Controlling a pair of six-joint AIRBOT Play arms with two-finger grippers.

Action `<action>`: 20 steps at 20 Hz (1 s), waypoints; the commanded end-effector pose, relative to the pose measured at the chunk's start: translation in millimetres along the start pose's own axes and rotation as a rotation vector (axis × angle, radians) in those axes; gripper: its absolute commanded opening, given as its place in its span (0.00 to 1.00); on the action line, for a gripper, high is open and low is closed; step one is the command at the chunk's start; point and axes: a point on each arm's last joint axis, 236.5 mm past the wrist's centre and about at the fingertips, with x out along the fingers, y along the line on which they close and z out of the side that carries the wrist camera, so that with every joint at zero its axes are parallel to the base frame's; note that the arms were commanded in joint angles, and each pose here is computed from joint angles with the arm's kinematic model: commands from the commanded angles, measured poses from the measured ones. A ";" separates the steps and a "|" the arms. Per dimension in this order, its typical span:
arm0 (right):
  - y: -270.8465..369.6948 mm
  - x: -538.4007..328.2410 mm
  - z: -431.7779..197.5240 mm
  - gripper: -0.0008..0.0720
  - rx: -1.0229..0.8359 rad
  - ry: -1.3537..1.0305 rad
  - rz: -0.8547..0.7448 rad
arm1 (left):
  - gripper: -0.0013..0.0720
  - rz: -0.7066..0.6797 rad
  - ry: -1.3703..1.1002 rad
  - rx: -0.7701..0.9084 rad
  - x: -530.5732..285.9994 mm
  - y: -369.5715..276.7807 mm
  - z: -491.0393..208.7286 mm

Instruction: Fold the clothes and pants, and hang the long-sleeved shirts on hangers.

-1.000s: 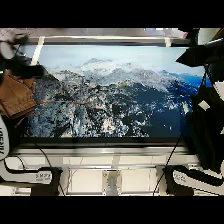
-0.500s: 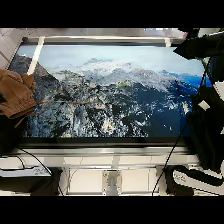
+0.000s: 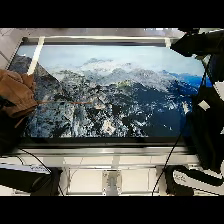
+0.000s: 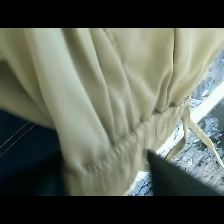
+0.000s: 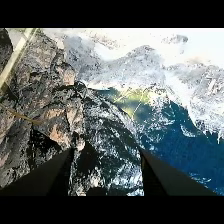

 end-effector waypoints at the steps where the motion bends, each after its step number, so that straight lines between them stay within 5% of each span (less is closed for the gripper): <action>1: 2.7 -7.5 9.8 0.66 -0.006 -0.037 -0.005 | 0.03 -0.114 0.058 -0.012 18.1 -21.3 -8.6; 8: -16.1 -88.1 15.0 0.66 -0.091 -0.131 -0.269 | 0.03 -0.751 -0.087 0.346 -124.2 -239.2 -48.8; 16: -63.7 -175.7 -16.3 0.66 -0.102 -0.097 -0.642 | 0.03 -0.993 0.326 0.987 -143.3 -436.0 -364.1; 20: -74.6 -167.2 -21.7 0.66 -0.122 -0.050 -0.663 | 0.03 -0.960 0.354 1.257 -92.5 -469.7 -533.9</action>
